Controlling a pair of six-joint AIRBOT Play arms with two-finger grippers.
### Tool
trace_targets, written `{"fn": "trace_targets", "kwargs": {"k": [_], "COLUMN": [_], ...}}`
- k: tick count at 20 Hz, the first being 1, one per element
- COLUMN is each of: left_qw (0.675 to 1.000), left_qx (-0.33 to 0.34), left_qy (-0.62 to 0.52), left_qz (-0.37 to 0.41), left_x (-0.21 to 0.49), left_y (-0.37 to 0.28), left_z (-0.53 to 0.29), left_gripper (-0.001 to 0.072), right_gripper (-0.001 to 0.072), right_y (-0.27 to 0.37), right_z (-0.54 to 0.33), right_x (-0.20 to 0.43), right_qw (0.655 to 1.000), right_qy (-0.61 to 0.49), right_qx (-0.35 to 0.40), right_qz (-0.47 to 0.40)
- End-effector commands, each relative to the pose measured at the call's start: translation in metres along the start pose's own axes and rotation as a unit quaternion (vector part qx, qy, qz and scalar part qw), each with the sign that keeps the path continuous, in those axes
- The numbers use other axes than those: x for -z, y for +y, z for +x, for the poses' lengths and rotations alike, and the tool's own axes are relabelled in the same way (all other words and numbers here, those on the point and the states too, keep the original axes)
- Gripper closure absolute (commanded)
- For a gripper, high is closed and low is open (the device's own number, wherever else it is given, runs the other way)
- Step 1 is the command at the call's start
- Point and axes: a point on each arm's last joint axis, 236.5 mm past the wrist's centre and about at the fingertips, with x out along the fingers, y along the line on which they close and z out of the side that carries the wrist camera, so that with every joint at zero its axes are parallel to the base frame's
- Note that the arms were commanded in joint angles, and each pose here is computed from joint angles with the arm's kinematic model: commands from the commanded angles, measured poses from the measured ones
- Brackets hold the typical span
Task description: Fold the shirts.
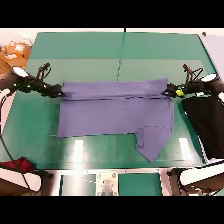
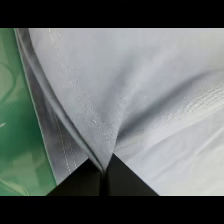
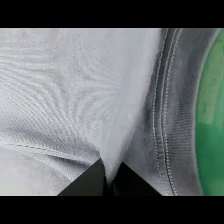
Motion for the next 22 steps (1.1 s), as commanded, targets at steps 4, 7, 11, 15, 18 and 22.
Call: {"fn": "trace_targets", "kwargs": {"k": [4, 7, 11, 15, 18, 22], "left_qw": [0.998, 0.994, 0.982, 0.991, 0.990, 0.968], "left_qx": [0.029, 0.021, 0.023, -0.002, -0.030, -0.001], "left_qy": [0.051, 0.090, 0.143, 0.080, -0.009, -0.083], "left_qz": [-0.025, -0.062, -0.122, -0.107, -0.136, -0.238], "left_x": [0.020, 0.029, 0.058, 0.070, 0.118, 0.203], "left_y": [-0.016, -0.011, -0.005, -0.034, -0.059, -0.075], "left_z": [-0.011, -0.036, -0.077, -0.106, -0.102, -0.055], "left_gripper": [0.0154, 0.0155, 0.0686, 0.0687, 0.0687, 0.0505], "right_gripper": [0.0299, 0.0400, 0.0695, 0.0696, 0.0696, 0.0675], "right_y": [-0.013, -0.033, -0.047, -0.034, -0.013, 0.004], "right_z": [-0.031, -0.070, -0.113, -0.124, -0.116, -0.098], "right_x": [-0.001, 0.003, 0.030, 0.096, 0.157, 0.220], "right_qw": [0.999, 0.996, 0.991, 0.981, 0.969, 0.966], "right_qy": [0.036, 0.046, 0.044, 0.045, 0.027, 0.020], "right_qx": [0.030, 0.041, 0.041, 0.047, 0.057, 0.060], "right_qz": [0.008, 0.064, 0.115, 0.183, 0.237, 0.249]}}
